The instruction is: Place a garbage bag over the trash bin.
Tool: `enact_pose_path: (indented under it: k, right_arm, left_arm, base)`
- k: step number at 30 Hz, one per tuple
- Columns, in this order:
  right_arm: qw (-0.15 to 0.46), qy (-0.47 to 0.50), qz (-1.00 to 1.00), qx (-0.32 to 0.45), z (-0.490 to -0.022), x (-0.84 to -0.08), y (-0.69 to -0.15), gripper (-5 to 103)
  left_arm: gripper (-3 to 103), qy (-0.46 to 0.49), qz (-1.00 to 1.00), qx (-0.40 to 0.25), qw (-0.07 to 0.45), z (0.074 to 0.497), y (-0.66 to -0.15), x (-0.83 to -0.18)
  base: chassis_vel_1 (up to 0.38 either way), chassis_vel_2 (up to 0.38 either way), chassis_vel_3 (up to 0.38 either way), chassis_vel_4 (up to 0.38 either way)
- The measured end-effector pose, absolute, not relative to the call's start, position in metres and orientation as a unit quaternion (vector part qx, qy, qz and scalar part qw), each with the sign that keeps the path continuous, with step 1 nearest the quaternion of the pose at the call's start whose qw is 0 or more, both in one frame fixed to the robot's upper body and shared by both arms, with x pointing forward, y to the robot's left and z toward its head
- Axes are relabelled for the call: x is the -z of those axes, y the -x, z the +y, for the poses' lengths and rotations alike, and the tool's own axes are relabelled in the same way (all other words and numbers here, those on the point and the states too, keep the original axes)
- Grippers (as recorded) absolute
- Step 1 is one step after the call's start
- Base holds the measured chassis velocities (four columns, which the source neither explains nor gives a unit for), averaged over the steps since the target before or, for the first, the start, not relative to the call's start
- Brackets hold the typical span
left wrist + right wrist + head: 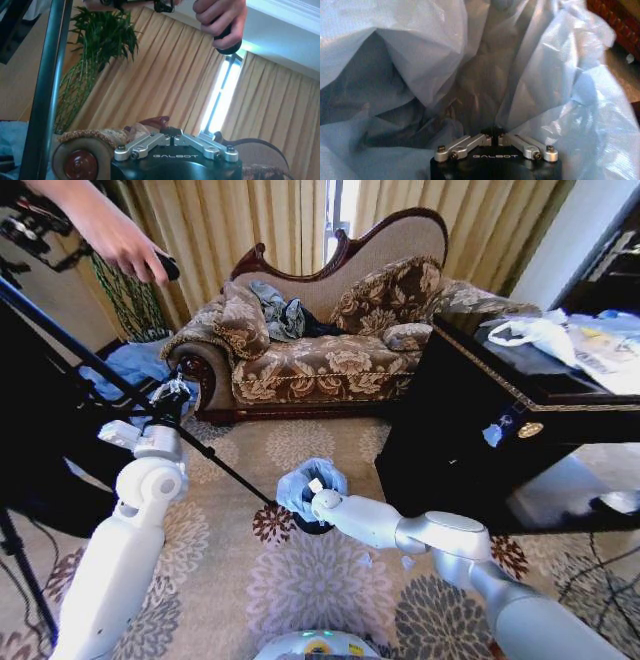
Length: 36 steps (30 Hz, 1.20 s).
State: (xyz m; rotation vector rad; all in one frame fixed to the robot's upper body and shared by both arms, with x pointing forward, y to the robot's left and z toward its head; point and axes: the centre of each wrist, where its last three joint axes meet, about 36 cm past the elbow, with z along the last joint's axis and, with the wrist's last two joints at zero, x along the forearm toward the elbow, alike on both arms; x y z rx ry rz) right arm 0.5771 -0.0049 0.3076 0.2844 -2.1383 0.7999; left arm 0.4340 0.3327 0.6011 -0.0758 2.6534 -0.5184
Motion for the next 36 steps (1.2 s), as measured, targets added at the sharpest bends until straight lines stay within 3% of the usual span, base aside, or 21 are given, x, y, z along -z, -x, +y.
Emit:
enact_pose_path:
  k: [12, 13, 15, 18, 23, 26, 30, 31, 36]
  right_arm:
    - [0.428, -0.111, -0.840, -0.314, 0.011, -0.308, -0.581, 0]
    - [0.431, -0.109, -0.839, -0.315, 0.014, -0.309, -0.582, 11]
    - [0.432, -0.109, -0.838, -0.315, 0.015, -0.309, -0.583, 11]
    - [0.441, -0.105, -0.833, -0.317, 0.021, -0.313, -0.589, 27]
    - [0.447, -0.102, -0.828, -0.321, 0.022, -0.316, -0.595, 43]
    - [0.455, -0.101, -0.823, -0.324, 0.024, -0.318, -0.599, 60]
    - [0.466, -0.097, -0.820, -0.317, 0.027, -0.319, -0.603, 65]
    - [0.468, -0.097, -0.820, -0.315, 0.028, -0.319, -0.604, 76]
    - [0.471, -0.099, -0.819, -0.313, 0.030, -0.319, -0.605, 91]
  left_arm:
    - [0, 0.030, 0.957, 0.191, 0.215, 0.334, -0.434, -0.598]
    - [0, 0.030, 0.957, 0.193, 0.213, 0.333, -0.435, -0.597]
    - [0, 0.030, 0.957, 0.193, 0.213, 0.333, -0.435, -0.597]
    - [0, 0.030, 0.957, 0.196, 0.212, 0.332, -0.435, -0.595]
    - [0, 0.031, 0.957, 0.199, 0.211, 0.332, -0.434, -0.594]
    - [0, 0.032, 0.956, 0.201, 0.211, 0.332, -0.434, -0.594]
    - [0, 0.033, 0.955, 0.204, 0.212, 0.333, -0.433, -0.594]
    - [0, 0.033, 0.955, 0.204, 0.211, 0.334, -0.433, -0.594]
    - [0, 0.034, 0.955, 0.205, 0.210, 0.334, -0.433, -0.593]
  base:
    - [0.000, 0.000, 0.000, 0.000]
    - [0.000, 0.000, 0.000, 0.000]
    - [0.000, 0.000, 0.000, 0.000]
    - [0.000, 0.000, 0.000, 0.000]
    - [0.000, 0.000, 0.000, 0.000]
    - [0.000, 0.000, 0.000, 0.000]
    - [0.000, 0.000, 0.000, 0.000]
    - [0.000, 0.000, 0.000, 0.000]
    - [0.000, 0.000, 0.000, 0.000]
